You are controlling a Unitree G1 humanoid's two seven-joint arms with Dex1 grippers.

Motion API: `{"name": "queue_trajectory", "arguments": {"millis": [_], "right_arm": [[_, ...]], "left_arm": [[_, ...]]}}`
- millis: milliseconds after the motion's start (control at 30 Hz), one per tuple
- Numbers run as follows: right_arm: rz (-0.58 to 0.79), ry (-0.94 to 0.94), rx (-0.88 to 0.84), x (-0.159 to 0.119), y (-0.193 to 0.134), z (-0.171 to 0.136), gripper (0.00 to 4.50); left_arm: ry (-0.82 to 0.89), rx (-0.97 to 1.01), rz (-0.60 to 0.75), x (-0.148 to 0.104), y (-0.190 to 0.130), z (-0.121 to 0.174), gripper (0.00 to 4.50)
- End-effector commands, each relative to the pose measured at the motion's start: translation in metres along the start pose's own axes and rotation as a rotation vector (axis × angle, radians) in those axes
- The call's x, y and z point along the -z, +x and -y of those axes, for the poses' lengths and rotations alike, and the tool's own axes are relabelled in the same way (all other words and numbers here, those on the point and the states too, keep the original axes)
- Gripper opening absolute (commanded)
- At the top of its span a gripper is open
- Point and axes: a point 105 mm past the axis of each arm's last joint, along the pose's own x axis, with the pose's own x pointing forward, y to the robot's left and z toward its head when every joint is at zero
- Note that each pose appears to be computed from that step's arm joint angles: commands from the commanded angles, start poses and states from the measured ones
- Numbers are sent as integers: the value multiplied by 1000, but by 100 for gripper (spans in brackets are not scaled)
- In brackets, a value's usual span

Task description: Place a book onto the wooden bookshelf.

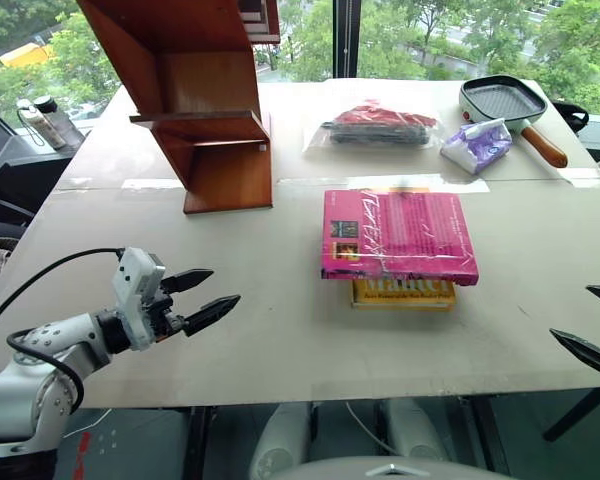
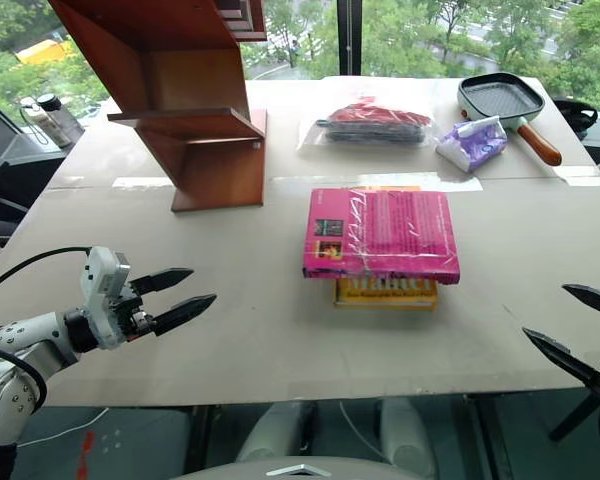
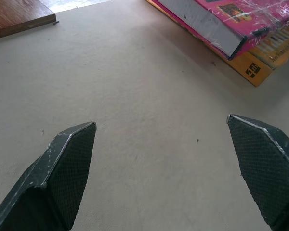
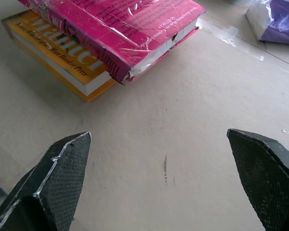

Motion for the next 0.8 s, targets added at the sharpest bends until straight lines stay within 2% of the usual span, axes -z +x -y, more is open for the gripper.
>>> {"name": "queue_trajectory", "arguments": {"millis": [33, 100, 233, 333, 400, 600, 800], "right_arm": [[35, -40, 79, -9, 8, 8, 450], [55, -34, 144, -15, 24, 12, 450], [81, 38, 116, -22, 38, 8, 450], [77, 32, 120, -22, 47, 15, 368], [56, 12, 130, -22, 55, 20, 289], [-38, 3, 137, -18, 87, 28, 5], [-79, 11, 167, -24, 111, 29, 1]], "left_arm": [[67, 11, 77, -24, 11, 0, 447], [84, 43, 146, -44, 27, 6, 447], [127, 104, 173, -57, 38, 20, 447], [167, 169, 182, -59, 39, 34, 450], [202, 224, 185, -58, 35, 44, 450], [198, 374, 175, -61, 19, 68, 450], [229, 358, 206, -67, 8, 73, 450]]}}
